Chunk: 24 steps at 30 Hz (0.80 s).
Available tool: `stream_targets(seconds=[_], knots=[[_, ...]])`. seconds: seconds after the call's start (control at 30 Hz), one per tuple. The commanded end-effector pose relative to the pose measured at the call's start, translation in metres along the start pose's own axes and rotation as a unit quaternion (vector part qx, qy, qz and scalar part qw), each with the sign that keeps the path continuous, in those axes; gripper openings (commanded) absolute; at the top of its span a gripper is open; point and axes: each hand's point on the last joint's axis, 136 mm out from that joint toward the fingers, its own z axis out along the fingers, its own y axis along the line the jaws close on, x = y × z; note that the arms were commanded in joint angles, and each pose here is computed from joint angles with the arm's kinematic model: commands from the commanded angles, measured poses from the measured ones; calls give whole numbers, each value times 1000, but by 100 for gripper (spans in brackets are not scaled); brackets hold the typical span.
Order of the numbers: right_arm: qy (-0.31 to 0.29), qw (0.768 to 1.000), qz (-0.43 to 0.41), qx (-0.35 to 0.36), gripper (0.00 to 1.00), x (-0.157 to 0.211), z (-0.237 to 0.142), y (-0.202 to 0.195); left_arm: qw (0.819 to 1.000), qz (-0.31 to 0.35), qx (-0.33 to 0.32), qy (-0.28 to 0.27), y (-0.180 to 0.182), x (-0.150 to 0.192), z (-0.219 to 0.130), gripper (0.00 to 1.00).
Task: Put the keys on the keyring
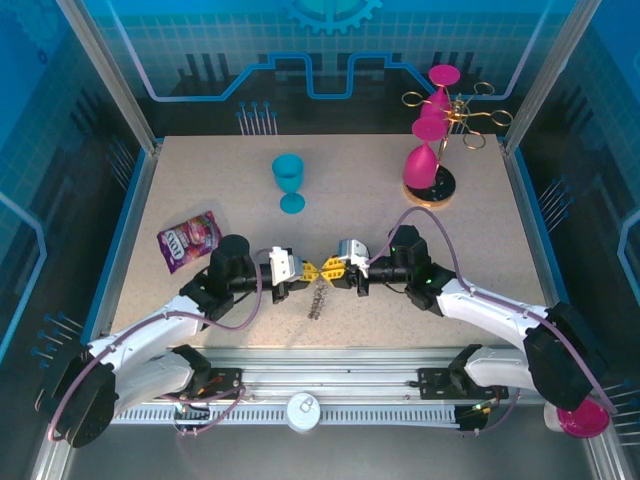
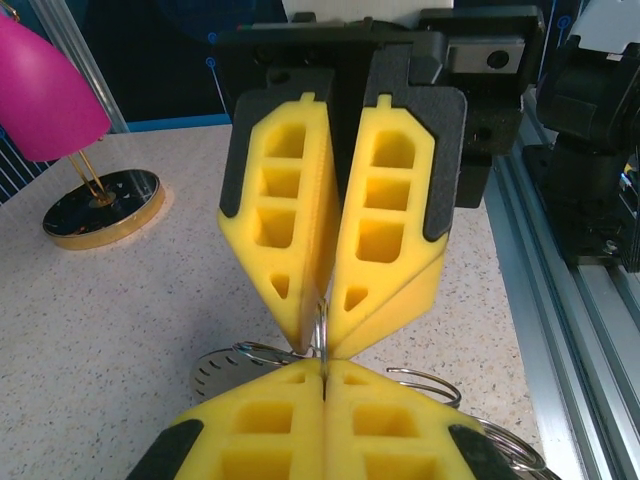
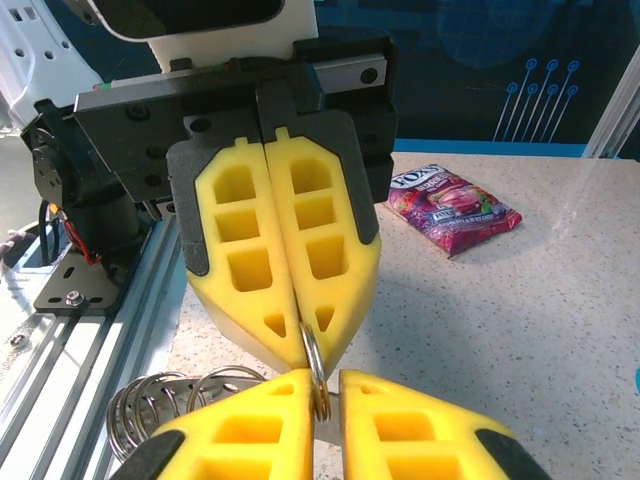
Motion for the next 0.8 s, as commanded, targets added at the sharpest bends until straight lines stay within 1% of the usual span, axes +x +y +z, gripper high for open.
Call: stream_targets(seconds=[0.0,0.03,0.1,0.17,0.23,0.3,0.37,0.57,0.67,0.77], knots=[[-11,1000,-13,-17,11,-13,3,5,999,15,11,-32,-5,-14,-4,0],[-10,1000,-12,-19,8,-13,3,5,999,15,11,-31,-5,-14,-4,0],[-4,1000,-14,-24,1,-15,3,6,999,13,8,-30,-4,-13,-4,0],[4,999,-17,-29,0,-16,2,7,1000,12,-1,-25,-1,-12,-4,0],[20,999,-18,-33,0,-17,0,8,1000,9,-14,-15,4,-8,-4,8],[55,998,-15,-35,0,-13,-2,8,1000,5,-24,-1,8,-4,-3,17],[96,995,-12,-37,0,-9,-2,7,1000,4,-22,11,9,0,-2,20],[228,971,-43,-48,0,8,-7,8,999,-2,-19,25,10,3,0,20],[265,961,-56,-49,0,8,-10,5,1000,-1,-18,25,9,2,-1,21],[289,954,-63,-49,0,6,-8,3,1000,-2,-13,22,7,1,-1,23]])
